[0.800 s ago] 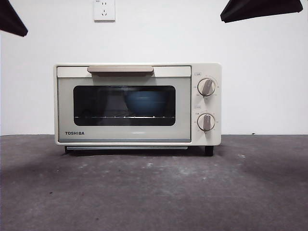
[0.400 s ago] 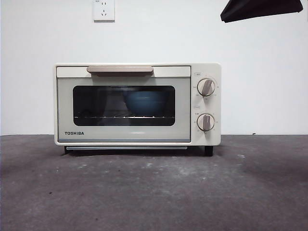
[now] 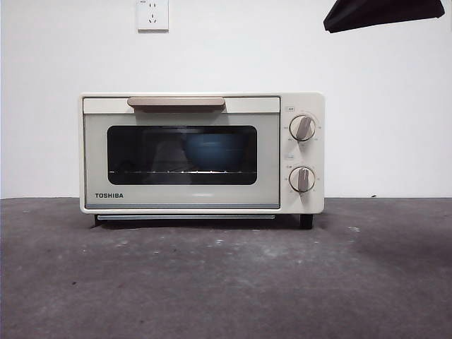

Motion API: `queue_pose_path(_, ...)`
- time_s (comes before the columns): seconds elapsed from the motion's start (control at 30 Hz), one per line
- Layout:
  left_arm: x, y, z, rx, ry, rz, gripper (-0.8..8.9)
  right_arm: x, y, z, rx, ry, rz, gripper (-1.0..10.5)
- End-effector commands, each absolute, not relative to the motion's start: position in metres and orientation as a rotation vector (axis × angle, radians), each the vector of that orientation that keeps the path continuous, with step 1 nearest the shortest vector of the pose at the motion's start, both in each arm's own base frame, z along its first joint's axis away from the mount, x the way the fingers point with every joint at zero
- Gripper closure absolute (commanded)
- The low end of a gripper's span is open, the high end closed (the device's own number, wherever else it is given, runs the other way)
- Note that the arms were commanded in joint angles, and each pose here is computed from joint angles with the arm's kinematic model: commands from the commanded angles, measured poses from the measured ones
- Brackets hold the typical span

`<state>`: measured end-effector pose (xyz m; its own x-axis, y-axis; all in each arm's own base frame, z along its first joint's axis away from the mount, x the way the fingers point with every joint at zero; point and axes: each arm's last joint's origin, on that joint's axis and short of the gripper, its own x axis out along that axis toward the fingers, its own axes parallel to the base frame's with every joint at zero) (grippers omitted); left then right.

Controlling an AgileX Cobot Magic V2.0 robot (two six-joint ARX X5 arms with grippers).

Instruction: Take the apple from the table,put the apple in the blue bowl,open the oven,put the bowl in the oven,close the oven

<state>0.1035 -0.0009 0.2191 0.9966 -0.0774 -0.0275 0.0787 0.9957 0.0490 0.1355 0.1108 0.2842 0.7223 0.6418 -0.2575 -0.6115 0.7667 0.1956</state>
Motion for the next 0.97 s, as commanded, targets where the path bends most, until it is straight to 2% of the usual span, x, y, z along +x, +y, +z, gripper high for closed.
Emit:
queue_pose_path(0.03, 0.102, -0.001, 0.203, 0.03, 0.037, -0.073, 8.06, 0.136, 0.112, 0.286, 0.11, 0.315, 0.697, 9.4)
queue_pose_path(0.47, 0.097, -0.001, 0.157, -0.013, 0.085, -0.067, 8.06, 0.136, 0.112, 0.286, 0.11, 0.315, 0.697, 9.4)
queue_pose_path(0.63, 0.096, -0.001, 0.149, -0.029, 0.172, -0.063, 8.06, 0.136, 0.112, 0.286, 0.11, 0.314, 0.697, 9.4)
queue_pose_path(0.97, 0.096, -0.001, 0.148, -0.058, 0.176, -0.061, 8.06, 0.136, 0.112, 0.286, 0.11, 0.314, 0.697, 9.4)
